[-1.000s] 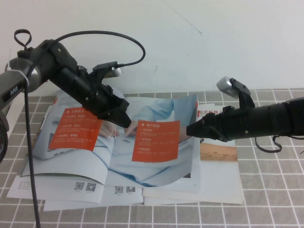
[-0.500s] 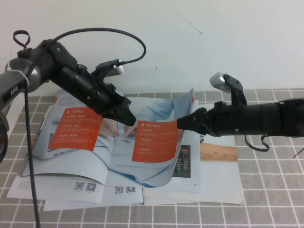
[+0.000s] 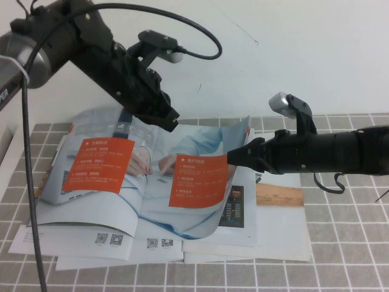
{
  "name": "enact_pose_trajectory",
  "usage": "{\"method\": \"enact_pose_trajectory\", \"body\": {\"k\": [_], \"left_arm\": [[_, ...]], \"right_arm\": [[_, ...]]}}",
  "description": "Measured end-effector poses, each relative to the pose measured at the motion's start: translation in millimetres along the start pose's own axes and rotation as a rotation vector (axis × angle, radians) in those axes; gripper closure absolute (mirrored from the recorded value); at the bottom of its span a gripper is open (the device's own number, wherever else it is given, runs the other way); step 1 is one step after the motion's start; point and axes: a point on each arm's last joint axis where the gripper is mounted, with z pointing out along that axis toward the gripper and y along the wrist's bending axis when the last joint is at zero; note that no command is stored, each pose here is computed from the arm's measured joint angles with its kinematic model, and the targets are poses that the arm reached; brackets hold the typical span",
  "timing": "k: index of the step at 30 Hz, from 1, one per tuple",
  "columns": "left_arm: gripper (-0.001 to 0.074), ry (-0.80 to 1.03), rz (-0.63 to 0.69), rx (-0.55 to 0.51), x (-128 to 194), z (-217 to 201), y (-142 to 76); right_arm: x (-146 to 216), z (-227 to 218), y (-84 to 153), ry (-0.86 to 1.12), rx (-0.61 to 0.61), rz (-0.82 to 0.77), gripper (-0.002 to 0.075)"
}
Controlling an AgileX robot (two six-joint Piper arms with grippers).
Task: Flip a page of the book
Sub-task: Open the closed book
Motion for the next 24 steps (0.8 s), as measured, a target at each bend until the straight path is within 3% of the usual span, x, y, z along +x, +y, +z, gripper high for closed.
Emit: {"method": "enact_pose_trajectory", "body": {"k": [6, 12, 20, 24], "left_arm": [[0.0737, -0.084, 0.088, -0.011, -9, -44, -42], [0.0737, -0.188, 0.091, -0.056, 21, -65, -70], [0.0737, -0.389, 0.229, -0.230, 86, -29, -129], [0.0737, -0.434, 0.301, -0.248, 108, -6, -155]], "right_arm": [[0, 0, 0, 0.000, 0.000, 0.000, 0.0459], [0, 0, 0, 0.000, 0.000, 0.000, 0.0459], [0, 0, 0, 0.000, 0.000, 0.000, 0.0459], [0, 0, 0, 0.000, 0.000, 0.000, 0.0459]]}}
